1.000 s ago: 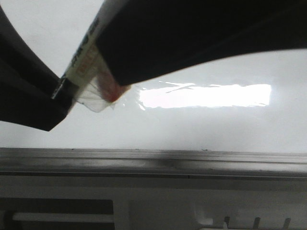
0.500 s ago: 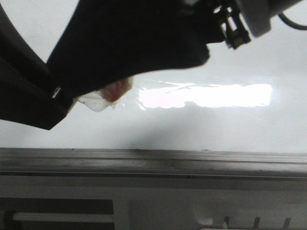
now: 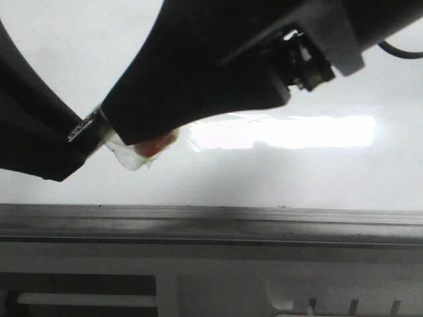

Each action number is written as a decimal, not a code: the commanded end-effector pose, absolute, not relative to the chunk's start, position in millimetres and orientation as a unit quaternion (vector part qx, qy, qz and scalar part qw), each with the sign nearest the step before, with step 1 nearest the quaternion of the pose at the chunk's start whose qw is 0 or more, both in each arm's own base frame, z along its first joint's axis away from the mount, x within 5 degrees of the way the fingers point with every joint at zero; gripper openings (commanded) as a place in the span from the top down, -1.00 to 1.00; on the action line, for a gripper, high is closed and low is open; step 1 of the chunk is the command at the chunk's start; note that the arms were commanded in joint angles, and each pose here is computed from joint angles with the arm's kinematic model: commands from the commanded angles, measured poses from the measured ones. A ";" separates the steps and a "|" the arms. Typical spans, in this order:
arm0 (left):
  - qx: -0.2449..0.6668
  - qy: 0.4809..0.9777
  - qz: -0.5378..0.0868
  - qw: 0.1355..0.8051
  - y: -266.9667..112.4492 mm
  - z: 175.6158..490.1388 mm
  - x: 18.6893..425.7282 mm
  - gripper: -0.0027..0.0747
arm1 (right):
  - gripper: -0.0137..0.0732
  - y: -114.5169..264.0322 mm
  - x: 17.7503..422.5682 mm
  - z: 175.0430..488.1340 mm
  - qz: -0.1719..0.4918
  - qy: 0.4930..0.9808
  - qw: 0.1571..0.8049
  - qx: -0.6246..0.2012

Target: Write number 6 on whiteboard

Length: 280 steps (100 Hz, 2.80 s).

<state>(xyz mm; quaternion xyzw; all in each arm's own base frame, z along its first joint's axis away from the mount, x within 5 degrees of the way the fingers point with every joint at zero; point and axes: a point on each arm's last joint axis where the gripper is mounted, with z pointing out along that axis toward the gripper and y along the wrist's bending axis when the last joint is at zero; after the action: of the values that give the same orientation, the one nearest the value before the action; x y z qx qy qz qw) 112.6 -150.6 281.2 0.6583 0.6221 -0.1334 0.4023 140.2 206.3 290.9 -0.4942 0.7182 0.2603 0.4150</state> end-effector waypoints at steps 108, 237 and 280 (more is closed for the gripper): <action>0.251 0.688 -0.327 0.597 -81.8 322.1 75.9 0.98 | 0.80 73.0 88.8 376.5 0.146 0.737 0.542 -0.376; 0.238 0.697 -0.323 0.594 -84.7 319.5 82.8 0.98 | 0.80 82.7 124.5 343.2 0.143 0.724 0.611 -0.286; 0.238 0.697 -0.323 0.594 -84.7 319.5 82.8 0.98 | 0.80 94.6 146.5 333.2 0.133 0.732 0.604 -0.285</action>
<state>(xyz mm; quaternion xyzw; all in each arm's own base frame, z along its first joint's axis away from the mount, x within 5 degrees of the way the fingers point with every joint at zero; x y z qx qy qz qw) 78.8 -85.9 308.0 0.2666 0.7053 -0.3180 0.5748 139.6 93.6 317.5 -0.3025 0.7610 0.1344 0.5580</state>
